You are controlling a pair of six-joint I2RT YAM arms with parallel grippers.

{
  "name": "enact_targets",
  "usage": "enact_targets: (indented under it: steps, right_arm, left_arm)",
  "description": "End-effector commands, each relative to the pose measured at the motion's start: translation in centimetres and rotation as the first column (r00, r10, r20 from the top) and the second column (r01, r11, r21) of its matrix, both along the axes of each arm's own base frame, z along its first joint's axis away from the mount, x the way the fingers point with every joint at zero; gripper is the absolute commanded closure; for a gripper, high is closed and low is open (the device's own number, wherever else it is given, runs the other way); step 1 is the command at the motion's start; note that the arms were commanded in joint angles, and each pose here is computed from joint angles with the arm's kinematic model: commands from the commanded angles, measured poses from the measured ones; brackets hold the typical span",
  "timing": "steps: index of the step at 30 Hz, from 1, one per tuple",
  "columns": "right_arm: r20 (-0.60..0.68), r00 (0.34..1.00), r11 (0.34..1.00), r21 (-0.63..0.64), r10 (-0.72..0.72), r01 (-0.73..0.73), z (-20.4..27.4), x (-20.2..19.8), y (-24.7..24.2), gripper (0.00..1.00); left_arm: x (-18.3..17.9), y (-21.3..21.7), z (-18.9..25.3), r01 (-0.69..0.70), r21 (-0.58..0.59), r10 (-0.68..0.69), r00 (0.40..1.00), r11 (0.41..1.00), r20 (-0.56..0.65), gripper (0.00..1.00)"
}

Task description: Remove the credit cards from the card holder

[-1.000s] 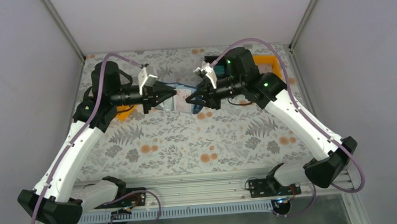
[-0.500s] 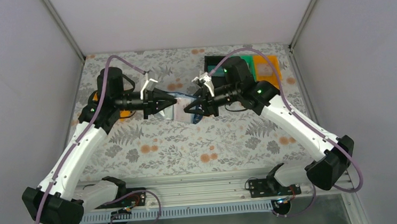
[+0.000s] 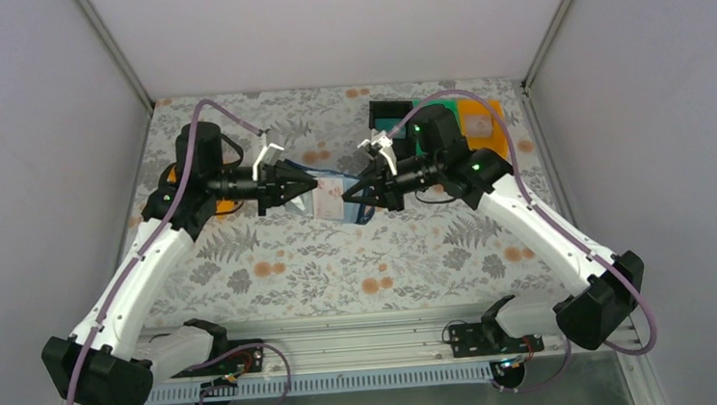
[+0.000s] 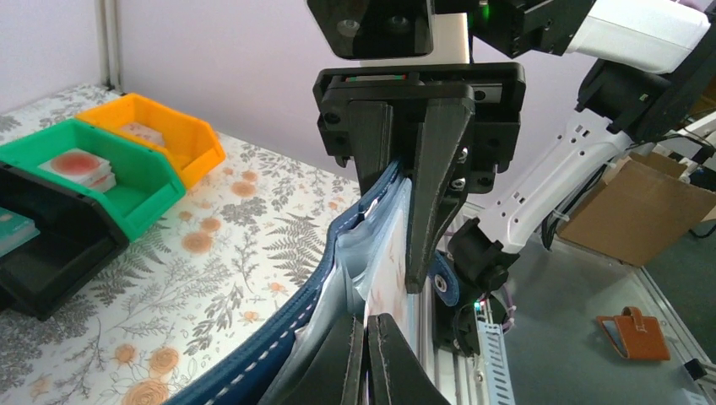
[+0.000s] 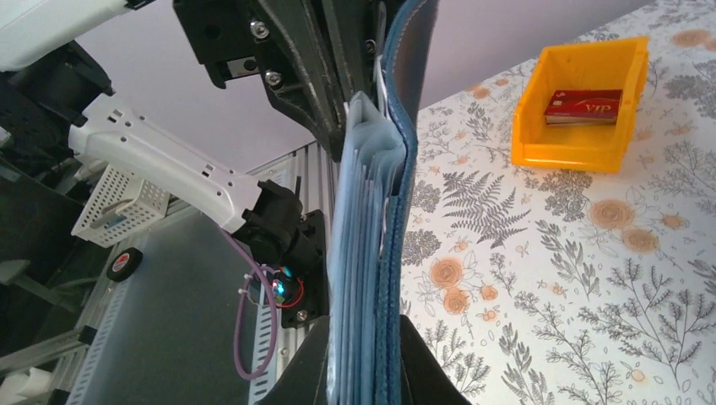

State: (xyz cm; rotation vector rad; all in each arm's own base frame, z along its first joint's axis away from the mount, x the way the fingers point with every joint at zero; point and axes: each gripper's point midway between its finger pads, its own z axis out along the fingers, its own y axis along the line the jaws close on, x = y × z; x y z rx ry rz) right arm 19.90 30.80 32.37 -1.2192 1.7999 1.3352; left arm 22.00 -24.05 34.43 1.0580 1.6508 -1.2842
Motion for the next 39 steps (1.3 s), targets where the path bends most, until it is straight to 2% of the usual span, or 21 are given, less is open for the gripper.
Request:
enact_targets:
  steps: [1, 21, 27, 30, 33, 35, 39]
  right_arm:
    - [0.045, 0.996, 0.995, 0.06, 0.076, -0.078, 2.1, -1.6, -0.4, 0.95]
    - [0.04, 0.999, 1.0, 0.011, 0.013, -0.013, 1.5, -1.2, -2.7, 0.96]
    - [-0.051, 0.989, 0.987, -0.088, -0.136, 0.131, -2.5, 1.7, -4.1, 0.96]
    - [-0.125, 0.976, 0.979, -0.121, -0.18, 0.165, -4.9, 3.0, -4.4, 0.96]
    - [-0.213, 0.957, 0.971, -0.173, -0.198, 0.163, -8.3, 3.7, -4.2, 0.96]
    - [-0.286, 0.936, 0.968, -0.201, -0.203, 0.148, -10.8, 3.8, -3.9, 0.96]
    - [-0.385, 0.896, 0.956, -0.266, -0.223, 0.124, -15.2, 4.3, -3.0, 0.96]
  left_arm:
    - [1.2, 0.6, -0.9, -0.051, 0.051, 0.049, 0.998, 0.997, 0.04, 0.98]
    - [2.2, 1.5, -1.0, -0.085, 0.101, 0.075, 0.993, 0.991, 0.093, 0.97]
    - [5.3, 4.1, -0.3, -0.245, 0.157, 0.211, 0.956, 0.957, 0.204, 0.98]
    - [7.1, 6.1, -1.8, -0.341, 0.197, 0.296, 0.928, 0.919, 0.226, 0.98]
    - [8.3, 8.1, -1.6, -0.41, 0.188, 0.364, 0.901, 0.893, 0.234, 0.98]
    - [8.0, 8.1, -0.8, -0.392, 0.167, 0.346, 0.904, 0.905, 0.25, 0.98]
    - [4.8, 6.2, 1.1, -0.232, 0.094, 0.201, 0.945, 0.968, 0.256, 0.98]
